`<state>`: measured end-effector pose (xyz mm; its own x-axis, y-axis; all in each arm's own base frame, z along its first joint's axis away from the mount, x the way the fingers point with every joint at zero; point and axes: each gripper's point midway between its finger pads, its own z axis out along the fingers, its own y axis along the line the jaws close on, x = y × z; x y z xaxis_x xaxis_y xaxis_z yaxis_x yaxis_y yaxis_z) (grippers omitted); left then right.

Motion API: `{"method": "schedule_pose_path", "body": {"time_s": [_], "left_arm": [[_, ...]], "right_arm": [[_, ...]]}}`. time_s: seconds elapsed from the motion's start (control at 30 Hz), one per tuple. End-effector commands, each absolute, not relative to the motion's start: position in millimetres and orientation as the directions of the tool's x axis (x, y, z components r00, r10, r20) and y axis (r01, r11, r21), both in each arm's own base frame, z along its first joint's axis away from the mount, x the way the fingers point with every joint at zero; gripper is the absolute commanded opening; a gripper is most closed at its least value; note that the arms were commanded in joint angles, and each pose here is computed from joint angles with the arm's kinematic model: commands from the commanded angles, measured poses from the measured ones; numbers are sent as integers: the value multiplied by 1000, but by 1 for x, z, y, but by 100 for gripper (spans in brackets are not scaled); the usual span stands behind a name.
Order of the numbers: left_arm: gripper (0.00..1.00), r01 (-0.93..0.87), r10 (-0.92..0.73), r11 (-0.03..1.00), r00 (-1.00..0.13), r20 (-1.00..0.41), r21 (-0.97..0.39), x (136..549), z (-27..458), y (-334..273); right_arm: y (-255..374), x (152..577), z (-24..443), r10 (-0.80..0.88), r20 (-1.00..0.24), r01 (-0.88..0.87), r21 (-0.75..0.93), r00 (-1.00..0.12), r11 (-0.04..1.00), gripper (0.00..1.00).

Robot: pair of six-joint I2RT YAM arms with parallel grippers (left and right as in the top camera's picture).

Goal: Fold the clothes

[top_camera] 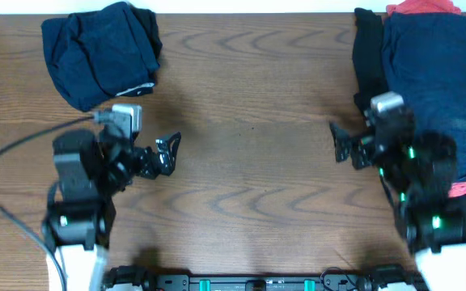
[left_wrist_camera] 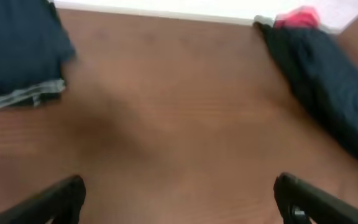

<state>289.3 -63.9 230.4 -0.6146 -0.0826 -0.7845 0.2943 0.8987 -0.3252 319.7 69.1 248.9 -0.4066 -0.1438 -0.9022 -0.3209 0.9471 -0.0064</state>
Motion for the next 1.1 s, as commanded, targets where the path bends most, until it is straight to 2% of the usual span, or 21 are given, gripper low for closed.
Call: {"method": "schedule_pose_path", "body": {"time_s": [0.0,0.17,0.27,0.4,0.57,0.67,0.7,0.8,1.07], "left_arm": [[98,354,12,896,-625,-781,-269,300,247,-67],[98,274,58,937,-734,-677,-217,310,238,-57],[98,276,75,934,-771,-632,-226,315,228,-61],[98,270,83,930,-815,-574,-249,321,207,-65],[98,272,83,911,-857,-508,-310,327,183,-74],[98,262,83,911,-874,-479,-319,335,169,-74],[98,258,83,911,-880,-468,-322,337,164,-74],[98,246,84,911,-896,-437,-331,341,150,-74],[98,238,84,911,-906,-415,-336,349,135,-74]], "right_arm": [[65,341,248,-143,-858,-311,20,-493,950,99],[86,366,236,-129,-782,-402,166,-610,900,99],[98,377,234,-120,-770,-452,232,-626,861,99],[87,395,226,-98,-777,-422,227,-622,878,99],[16,408,213,111,-727,-135,271,-678,953,99],[-47,397,200,312,-659,139,302,-684,943,99],[-68,390,195,374,-634,227,303,-677,926,97],[-140,353,175,605,-537,543,293,-588,787,94],[-237,279,144,808,-427,804,254,-406,538,88]]}}
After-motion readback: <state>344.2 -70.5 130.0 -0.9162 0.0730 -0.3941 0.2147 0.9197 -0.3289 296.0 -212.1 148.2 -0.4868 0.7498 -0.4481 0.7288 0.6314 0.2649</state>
